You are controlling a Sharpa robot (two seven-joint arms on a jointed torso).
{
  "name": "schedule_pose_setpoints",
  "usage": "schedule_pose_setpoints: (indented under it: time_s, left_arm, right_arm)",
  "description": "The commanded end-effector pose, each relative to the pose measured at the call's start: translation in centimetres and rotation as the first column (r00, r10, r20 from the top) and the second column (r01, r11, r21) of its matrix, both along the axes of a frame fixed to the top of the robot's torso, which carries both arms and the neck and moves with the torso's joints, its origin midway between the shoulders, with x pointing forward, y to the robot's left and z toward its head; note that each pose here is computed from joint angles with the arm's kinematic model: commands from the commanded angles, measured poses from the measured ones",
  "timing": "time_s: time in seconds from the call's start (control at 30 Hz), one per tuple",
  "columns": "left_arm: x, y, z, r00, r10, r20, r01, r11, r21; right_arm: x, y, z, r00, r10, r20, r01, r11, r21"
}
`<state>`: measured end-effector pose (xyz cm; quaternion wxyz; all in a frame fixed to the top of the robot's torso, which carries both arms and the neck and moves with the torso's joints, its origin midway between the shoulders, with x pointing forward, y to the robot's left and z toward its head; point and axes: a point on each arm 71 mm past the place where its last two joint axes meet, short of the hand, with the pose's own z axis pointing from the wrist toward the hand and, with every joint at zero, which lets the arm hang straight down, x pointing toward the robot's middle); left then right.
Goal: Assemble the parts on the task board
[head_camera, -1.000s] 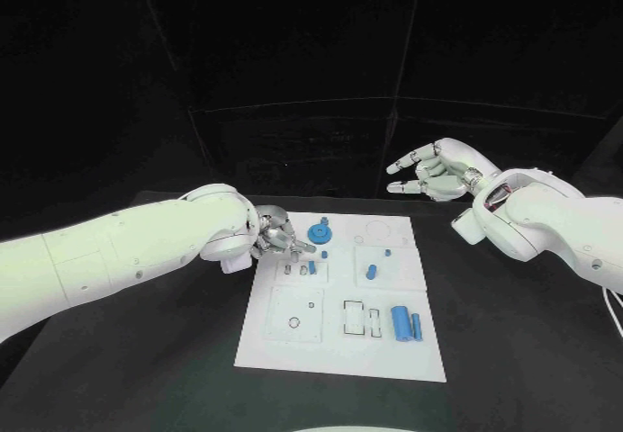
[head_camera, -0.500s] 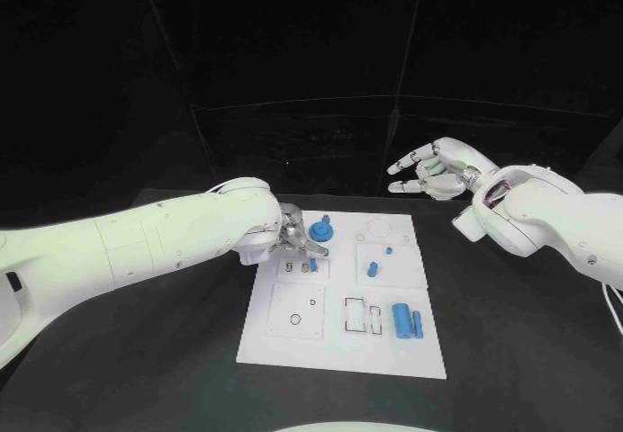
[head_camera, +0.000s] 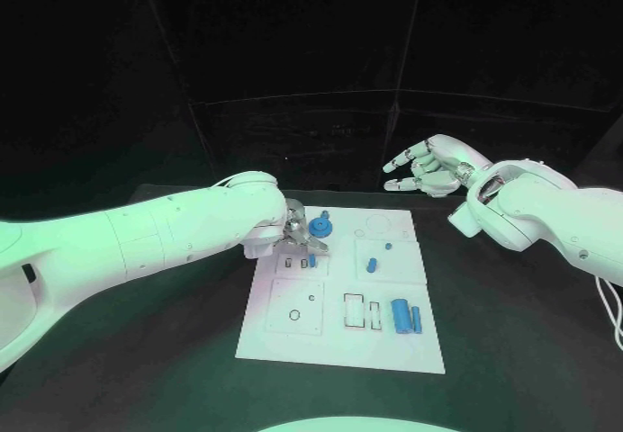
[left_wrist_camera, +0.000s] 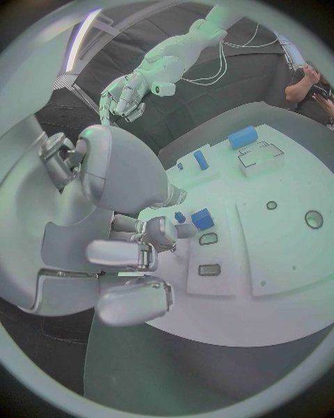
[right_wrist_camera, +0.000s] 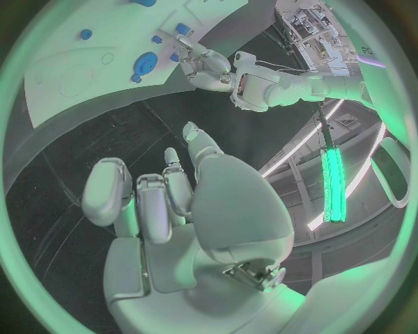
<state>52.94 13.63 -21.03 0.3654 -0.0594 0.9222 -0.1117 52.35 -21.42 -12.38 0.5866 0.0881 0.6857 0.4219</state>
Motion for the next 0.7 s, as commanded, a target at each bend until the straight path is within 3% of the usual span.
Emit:
schedule_pose_setpoints:
  time_s: [0.03,0.7]
  left_arm:
    - [-0.08,-0.03,-0.08,1.000,-0.018,-0.025,0.019,0.999,0.041]
    - [0.07,-0.73,-0.36,0.997,-0.035,-0.064,0.041,0.996,0.081]
  right_arm:
    - [0.05,0.11,0.07,1.000,0.008,-0.002,-0.008,1.000,-0.009]
    - [0.24,0.48,-0.07,1.000,0.015,-0.011,-0.015,1.000,-0.012]
